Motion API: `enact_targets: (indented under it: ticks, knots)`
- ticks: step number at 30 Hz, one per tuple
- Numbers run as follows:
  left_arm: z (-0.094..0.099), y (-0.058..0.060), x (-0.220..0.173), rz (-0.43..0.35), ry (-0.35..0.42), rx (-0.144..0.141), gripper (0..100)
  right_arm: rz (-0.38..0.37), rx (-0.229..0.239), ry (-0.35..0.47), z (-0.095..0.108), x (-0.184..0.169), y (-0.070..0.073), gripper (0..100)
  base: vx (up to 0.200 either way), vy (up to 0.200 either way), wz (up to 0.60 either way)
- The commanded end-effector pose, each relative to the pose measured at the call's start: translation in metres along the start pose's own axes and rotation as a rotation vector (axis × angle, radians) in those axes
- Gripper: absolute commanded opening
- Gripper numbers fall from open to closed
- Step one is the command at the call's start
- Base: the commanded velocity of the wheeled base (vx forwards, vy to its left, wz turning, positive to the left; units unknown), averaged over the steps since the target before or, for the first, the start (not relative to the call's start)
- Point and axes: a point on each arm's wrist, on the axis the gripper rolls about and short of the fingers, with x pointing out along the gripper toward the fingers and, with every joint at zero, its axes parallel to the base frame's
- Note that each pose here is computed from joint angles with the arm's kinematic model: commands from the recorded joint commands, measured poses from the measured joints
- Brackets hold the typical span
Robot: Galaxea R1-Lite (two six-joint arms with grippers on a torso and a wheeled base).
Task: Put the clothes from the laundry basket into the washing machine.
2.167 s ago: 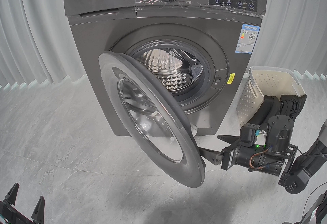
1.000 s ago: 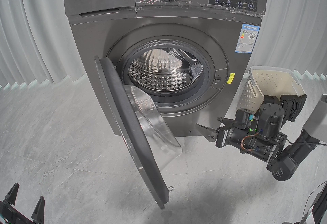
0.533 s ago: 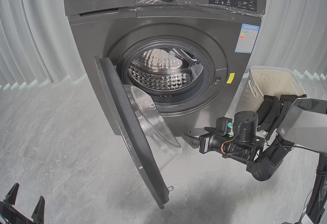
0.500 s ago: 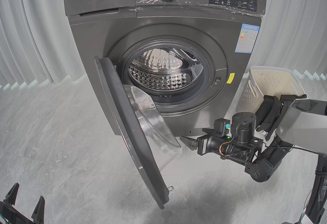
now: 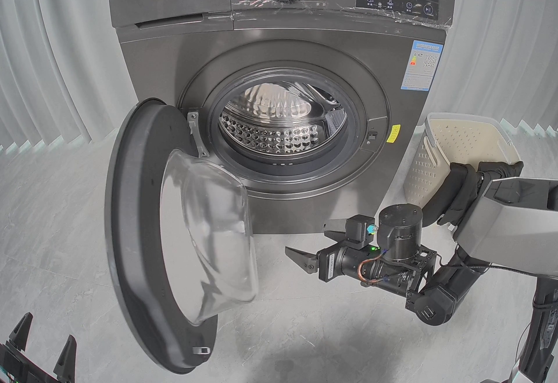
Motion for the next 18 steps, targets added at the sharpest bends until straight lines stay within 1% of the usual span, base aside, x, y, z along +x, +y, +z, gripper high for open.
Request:
enact_targets:
  ticks: [1,2,4,5,7,8,12,13,18]
  knots:
    - [-0.004,0.0,0.0,0.0,-0.003,0.0,100,0.007,-0.004,-0.024,0.007,0.004,0.001,100,0.0,0.0,0.0]
    - [-0.004,0.0,0.0,0.0,-0.003,0.0,100,0.009,-0.005,-0.028,0.009,0.006,0.002,100,0.0,0.0,0.0]
    - [-0.004,0.0,0.0,0.0,-0.003,0.0,100,0.014,-0.006,-0.035,0.011,0.009,0.003,100,-0.2,0.0,0.0]
    - [-0.004,0.0,0.0,0.0,-0.003,0.001,100,0.027,-0.008,-0.044,0.017,0.015,0.005,100,-0.2,0.0,0.0]
    - [-0.004,0.0,0.0,0.0,-0.003,0.001,100,0.041,-0.01,-0.039,0.019,0.018,0.008,100,-0.2,0.0,0.0]
    - [-0.004,0.0,0.0,0.0,-0.003,0.001,100,0.06,-0.012,-0.027,0.02,0.024,0.015,100,-0.2,0.0,0.0]
    - [-0.004,0.0,0.0,0.0,-0.003,0.001,100,0.072,-0.015,-0.03,0.025,0.037,0.019,100,0.0,0.0,0.0]
    - [-0.004,0.0,0.0,0.0,-0.003,0.001,100,0.075,-0.015,-0.026,0.026,0.045,0.02,100,0.0,0.0,0.0]
    - [-0.004,0.0,0.0,-0.002,-0.005,0.0,100,0.107,-0.023,0.013,0.016,0.065,0.036,100,0.0,0.0,0.0]
